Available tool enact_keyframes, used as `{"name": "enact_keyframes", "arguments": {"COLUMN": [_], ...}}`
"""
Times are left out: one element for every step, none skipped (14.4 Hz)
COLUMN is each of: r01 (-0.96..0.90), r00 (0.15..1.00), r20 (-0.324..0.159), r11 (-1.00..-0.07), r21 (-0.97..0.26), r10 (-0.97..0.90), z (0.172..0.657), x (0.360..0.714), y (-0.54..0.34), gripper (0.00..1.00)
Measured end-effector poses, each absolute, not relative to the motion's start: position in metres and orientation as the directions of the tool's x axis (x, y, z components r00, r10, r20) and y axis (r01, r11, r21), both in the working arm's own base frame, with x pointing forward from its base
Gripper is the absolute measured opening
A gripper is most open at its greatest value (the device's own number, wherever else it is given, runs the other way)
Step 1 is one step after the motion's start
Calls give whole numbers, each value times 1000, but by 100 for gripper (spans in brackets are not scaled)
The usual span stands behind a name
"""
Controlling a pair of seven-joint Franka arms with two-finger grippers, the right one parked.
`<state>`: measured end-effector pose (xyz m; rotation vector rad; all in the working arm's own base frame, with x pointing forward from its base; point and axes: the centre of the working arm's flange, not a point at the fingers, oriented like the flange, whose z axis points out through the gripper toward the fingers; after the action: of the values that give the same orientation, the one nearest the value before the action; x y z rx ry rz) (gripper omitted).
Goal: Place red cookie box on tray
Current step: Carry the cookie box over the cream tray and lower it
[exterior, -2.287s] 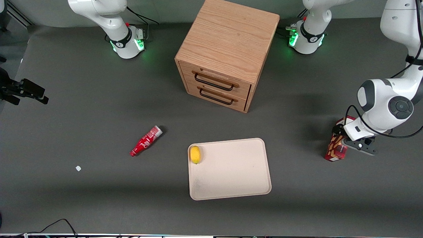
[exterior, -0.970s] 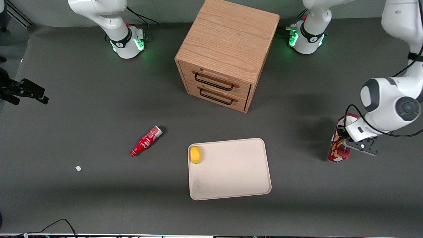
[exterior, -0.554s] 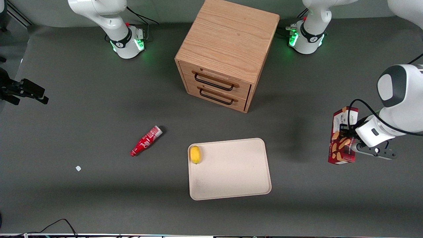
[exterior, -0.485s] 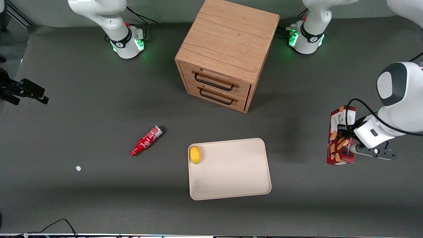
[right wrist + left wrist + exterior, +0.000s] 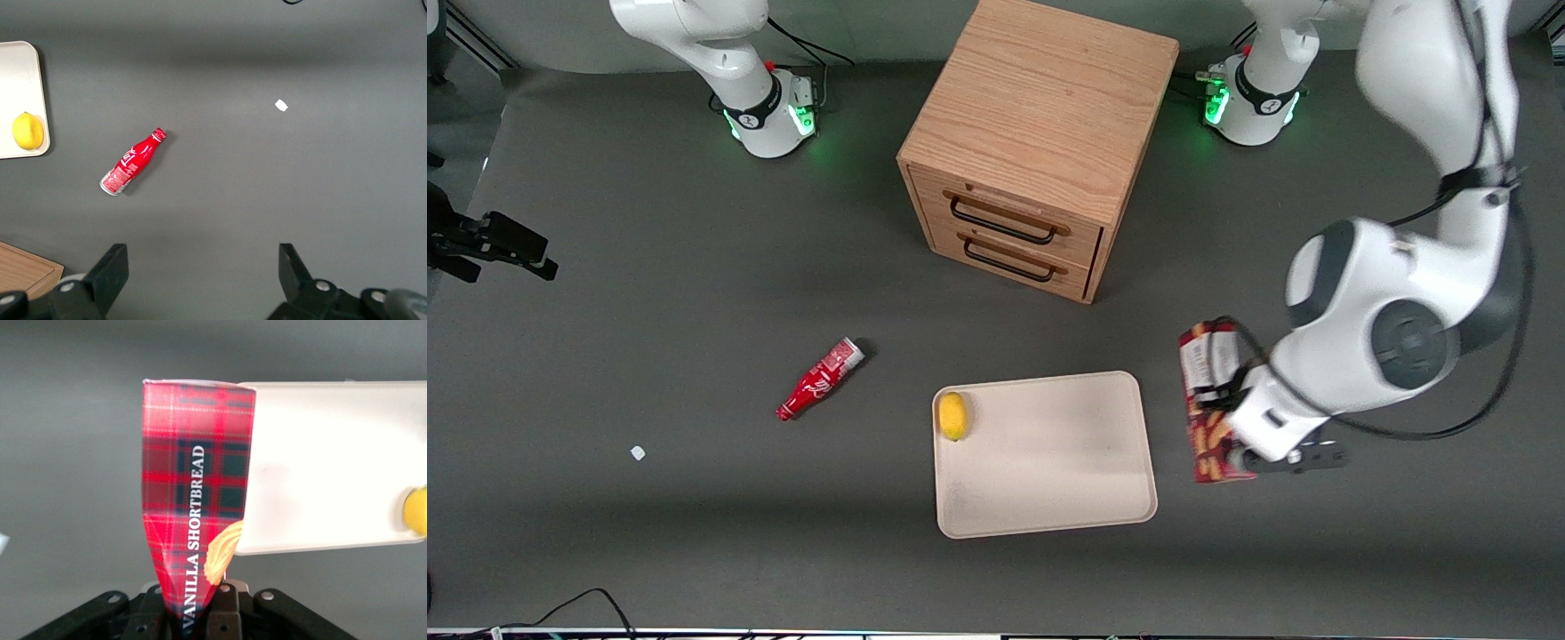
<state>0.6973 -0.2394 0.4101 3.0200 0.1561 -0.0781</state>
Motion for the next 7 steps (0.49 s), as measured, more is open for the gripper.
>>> {"name": "enact_keyframes", "arguments": {"r01": [128, 135, 133, 129, 125, 123, 119], "r00": [991, 991, 991, 992, 992, 992, 993], "r20": [-46, -35, -28, -23, -19, -14, -10], "r11": [-985, -984, -986, -988, -989, -990, -991], "r21": [117, 115, 104, 90, 78, 69, 60], "r10": [123, 132, 131, 128, 123, 122, 119], "z": [391, 372, 353, 337, 322, 309, 297], "x": [702, 705, 706, 705, 705, 705, 705], "y": [-260, -276, -290, -299, -306, -311, -315], "gripper": [18, 18, 18, 18, 18, 18, 18]}}
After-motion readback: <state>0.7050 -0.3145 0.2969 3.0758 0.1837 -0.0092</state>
